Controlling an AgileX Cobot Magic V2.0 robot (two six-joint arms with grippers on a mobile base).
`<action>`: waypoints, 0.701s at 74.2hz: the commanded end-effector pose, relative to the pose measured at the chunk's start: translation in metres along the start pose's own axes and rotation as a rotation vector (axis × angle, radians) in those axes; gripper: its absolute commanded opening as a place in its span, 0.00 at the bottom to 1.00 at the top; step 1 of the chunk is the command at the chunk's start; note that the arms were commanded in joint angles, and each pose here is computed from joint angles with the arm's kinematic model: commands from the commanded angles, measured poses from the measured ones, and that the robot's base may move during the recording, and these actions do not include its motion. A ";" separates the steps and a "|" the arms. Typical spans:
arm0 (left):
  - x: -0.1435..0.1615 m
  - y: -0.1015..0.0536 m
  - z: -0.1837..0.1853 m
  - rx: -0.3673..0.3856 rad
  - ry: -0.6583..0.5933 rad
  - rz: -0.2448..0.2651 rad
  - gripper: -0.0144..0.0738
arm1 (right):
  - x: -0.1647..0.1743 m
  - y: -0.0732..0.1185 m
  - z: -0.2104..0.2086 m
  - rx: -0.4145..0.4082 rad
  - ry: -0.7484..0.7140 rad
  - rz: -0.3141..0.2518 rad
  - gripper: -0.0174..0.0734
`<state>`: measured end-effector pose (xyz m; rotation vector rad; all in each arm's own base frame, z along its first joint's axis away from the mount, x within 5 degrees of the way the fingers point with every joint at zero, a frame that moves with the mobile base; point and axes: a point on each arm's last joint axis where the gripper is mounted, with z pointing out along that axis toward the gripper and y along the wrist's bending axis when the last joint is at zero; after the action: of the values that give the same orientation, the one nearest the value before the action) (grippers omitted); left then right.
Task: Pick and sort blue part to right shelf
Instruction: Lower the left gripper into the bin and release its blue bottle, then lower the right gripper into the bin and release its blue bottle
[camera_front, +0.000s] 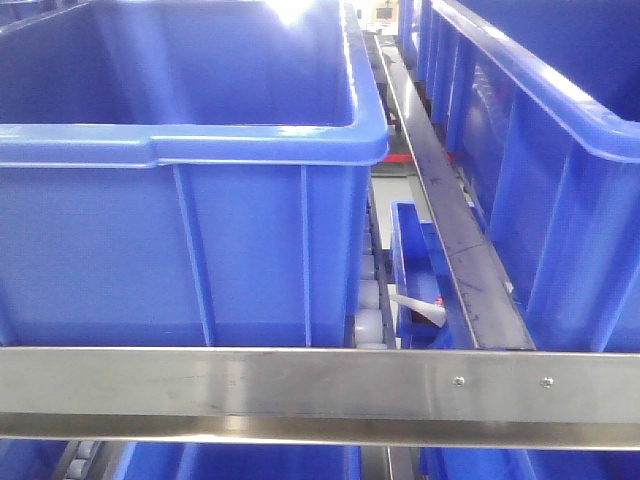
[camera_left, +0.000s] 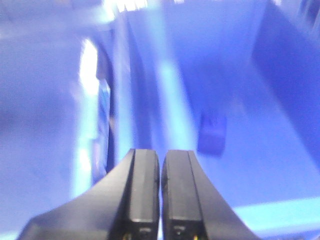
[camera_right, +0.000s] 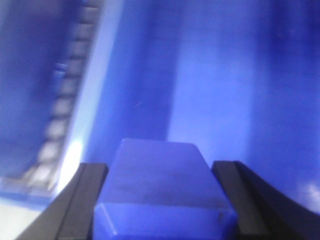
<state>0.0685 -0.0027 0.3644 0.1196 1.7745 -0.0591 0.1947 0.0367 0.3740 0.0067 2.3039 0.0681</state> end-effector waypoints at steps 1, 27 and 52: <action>-0.001 0.004 -0.019 0.005 -0.126 0.007 0.32 | -0.029 -0.012 0.004 0.064 -0.061 0.034 0.51; 0.027 0.013 -0.046 -0.025 -0.146 -0.017 0.32 | -0.067 -0.062 0.077 0.115 0.040 0.033 0.51; 0.027 0.013 -0.046 -0.025 -0.146 -0.017 0.32 | -0.086 -0.074 0.180 0.102 0.114 -0.024 0.51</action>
<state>0.0196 0.0174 0.3350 0.0627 1.7092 -0.0554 0.3701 -0.0269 0.2978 0.0378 2.5451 -0.0452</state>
